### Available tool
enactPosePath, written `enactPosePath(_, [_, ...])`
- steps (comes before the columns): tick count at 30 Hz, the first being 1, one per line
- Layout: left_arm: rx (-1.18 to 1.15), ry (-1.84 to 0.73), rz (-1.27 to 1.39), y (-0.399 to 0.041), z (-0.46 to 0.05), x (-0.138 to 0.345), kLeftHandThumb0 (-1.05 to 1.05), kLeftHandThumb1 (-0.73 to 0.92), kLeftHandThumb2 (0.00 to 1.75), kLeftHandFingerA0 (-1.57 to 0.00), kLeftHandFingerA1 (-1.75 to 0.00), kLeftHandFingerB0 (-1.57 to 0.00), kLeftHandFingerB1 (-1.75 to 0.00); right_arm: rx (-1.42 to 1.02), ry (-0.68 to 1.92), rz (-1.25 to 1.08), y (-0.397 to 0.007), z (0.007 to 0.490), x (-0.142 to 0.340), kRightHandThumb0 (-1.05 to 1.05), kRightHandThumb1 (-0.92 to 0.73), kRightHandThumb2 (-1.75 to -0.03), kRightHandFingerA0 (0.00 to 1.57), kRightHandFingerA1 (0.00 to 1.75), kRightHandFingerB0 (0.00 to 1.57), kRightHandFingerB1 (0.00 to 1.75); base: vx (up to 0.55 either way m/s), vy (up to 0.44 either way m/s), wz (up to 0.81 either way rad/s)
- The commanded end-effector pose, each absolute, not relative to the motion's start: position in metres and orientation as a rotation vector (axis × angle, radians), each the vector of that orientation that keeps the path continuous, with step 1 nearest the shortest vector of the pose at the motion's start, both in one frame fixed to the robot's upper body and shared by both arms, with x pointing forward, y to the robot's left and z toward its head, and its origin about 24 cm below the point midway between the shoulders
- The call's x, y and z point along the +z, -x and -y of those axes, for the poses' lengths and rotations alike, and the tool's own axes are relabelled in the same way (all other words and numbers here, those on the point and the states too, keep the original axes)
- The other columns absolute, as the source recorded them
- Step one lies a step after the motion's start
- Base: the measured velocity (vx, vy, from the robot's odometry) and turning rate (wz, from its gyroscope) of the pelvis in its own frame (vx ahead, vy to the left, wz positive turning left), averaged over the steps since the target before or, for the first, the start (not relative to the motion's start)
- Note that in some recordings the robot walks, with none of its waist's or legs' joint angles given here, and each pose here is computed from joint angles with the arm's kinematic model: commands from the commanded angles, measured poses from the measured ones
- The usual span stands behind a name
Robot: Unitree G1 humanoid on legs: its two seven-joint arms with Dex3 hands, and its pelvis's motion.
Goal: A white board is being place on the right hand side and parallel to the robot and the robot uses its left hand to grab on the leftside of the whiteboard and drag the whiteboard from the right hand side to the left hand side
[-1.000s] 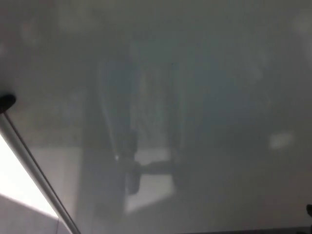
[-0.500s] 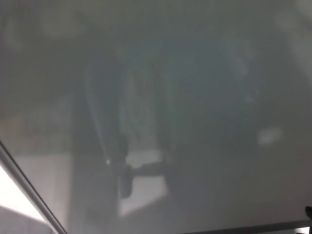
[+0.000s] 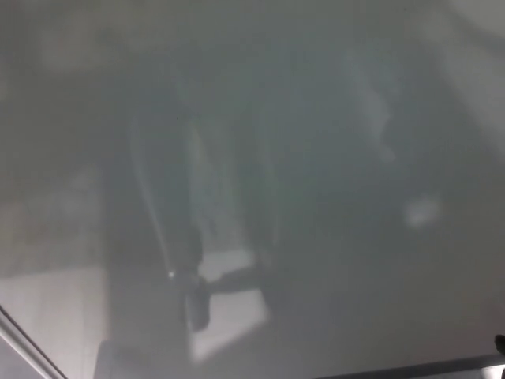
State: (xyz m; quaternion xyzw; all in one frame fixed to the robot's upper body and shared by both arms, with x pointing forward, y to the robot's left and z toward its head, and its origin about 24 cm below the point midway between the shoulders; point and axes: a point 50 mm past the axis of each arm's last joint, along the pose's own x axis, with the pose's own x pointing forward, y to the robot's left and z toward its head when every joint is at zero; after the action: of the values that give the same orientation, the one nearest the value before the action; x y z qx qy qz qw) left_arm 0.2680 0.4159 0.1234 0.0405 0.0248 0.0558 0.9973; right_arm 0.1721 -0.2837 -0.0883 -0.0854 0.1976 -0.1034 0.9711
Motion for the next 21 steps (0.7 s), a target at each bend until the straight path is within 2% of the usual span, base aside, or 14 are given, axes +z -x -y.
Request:
enactPosePath(1, [0.172, -0.139, 0.05, -0.262, -0.431, 0.154, -0.15, 0.6, 0.56, -0.78, -1.75, -0.73, -1.51, -0.212, 0.194, -0.393, -0.169, 0.285, -0.088, -0.64, -0.71, -1.11, 0.54, 0.64, 0.23, 0.5, 0.0, 0.0, 0.0])
enactPosePath(2, [0.169, -0.137, 0.049, -0.261, -0.432, 0.154, -0.15, 0.61, 0.56, -0.78, -1.75, -0.71, -1.54, -0.211, 0.192, -0.395, -0.169, 0.286, -0.088, -0.73, -0.85, -0.69, 0.55, 0.48, 0.37, 0.42, 0.0, 0.0, 0.06])
enactPosePath(3, [0.162, -0.138, 0.052, -0.26, -0.434, 0.155, -0.15, 0.6, 0.57, -0.79, -1.75, -0.73, -1.54, -0.217, 0.186, -0.397, -0.169, 0.285, -0.088, -0.61, -0.71, -1.1, 0.55, 0.64, 0.24, 0.5, 0.0, 0.0, 0.0])
enactPosePath(18, [0.159, -0.122, 0.049, -0.254, -0.445, 0.168, -0.15, 0.55, 0.57, -0.81, -1.75, -0.76, -1.51, -0.22, 0.191, -0.399, -0.17, 0.284, -0.089, -0.62, -0.7, -1.1, 0.55, 0.64, 0.24, 0.5, 0.0, 0.0, 0.0])
enactPosePath(19, [0.16, -0.129, 0.046, -0.254, -0.446, 0.169, -0.16, 0.55, 0.56, -0.81, -1.75, -0.77, -1.5, -0.22, 0.192, -0.398, -0.17, 0.284, -0.089, -0.71, -0.83, -0.69, 0.57, 0.49, 0.39, 0.43, 0.0, 0.0, 0.0])
enactPosePath(20, [0.15, -0.149, 0.047, -0.255, -0.445, 0.17, -0.2, 0.55, 0.57, -0.82, -1.75, -0.75, -1.54, -0.22, 0.191, -0.398, -0.171, 0.284, -0.088, -0.62, -0.69, -1.09, 0.55, 0.65, 0.24, 0.5, 0.0, 0.0, 0.0])
enactPosePath(21, [0.13, -0.164, 0.054, -0.256, -0.443, 0.172, -0.2, 0.55, 0.57, -0.82, -1.75, -0.75, -1.54, -0.218, 0.188, -0.396, -0.171, 0.284, -0.088, -0.62, -0.69, -1.09, 0.55, 0.65, 0.24, 0.5, 0.0, 0.0, 0.0])
